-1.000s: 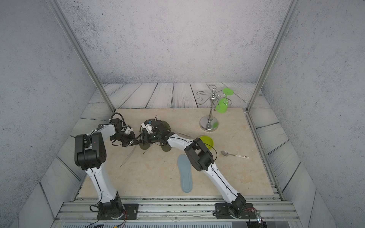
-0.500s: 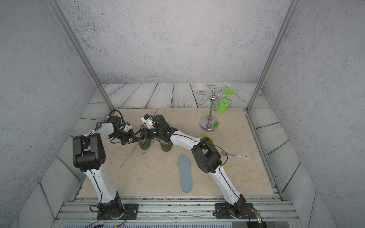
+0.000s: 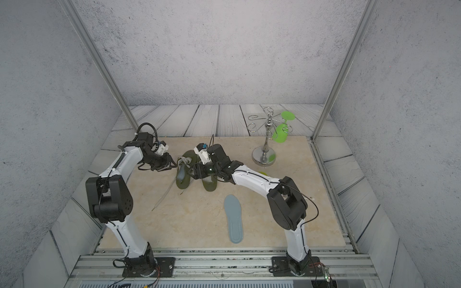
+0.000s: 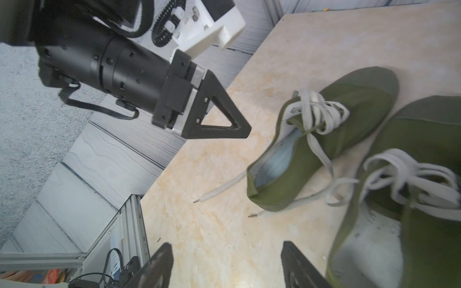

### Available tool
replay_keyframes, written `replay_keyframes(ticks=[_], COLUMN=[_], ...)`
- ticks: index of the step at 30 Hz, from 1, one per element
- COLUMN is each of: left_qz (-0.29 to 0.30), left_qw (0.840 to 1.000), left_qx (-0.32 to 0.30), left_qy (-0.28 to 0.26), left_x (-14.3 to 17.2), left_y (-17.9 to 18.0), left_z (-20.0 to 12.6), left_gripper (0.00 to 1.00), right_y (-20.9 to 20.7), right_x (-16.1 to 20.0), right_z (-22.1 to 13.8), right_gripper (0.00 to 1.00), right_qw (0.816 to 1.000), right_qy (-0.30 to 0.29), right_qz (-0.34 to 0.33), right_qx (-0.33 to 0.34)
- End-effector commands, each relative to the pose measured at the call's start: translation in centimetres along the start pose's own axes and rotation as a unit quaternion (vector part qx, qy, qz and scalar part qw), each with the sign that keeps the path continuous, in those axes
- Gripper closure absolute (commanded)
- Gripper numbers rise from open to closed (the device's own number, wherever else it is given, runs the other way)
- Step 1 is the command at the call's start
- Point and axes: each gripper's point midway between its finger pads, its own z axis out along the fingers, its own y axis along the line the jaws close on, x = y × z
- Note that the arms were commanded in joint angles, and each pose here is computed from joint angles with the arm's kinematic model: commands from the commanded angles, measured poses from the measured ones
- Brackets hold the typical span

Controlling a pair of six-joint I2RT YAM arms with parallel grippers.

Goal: Insert the insole into the shoe
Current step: Adjust the shoe at the center of the board.

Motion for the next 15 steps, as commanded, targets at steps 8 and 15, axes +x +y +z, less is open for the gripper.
replay_keyframes(ticks=[8, 15], left_qz=[0.050, 0.055], left_qw=[0.997, 0.994], left_qx=[-0.019, -0.042], left_qy=[0.061, 0.084], left_x=[1.8, 2.6], left_y=[-2.7, -1.9], left_z=[3.8, 5.7], left_gripper=[0.57, 0.52], right_y=[-2.3, -3.1], right_x=[1.0, 1.5], right_z=[-6.0, -6.9], right_gripper=[0.30, 0.30], right_qw=[0.998, 0.998], right_qy=[-0.018, -0.017], right_qz=[-0.004, 0.001], right_qx=[0.052, 0.058])
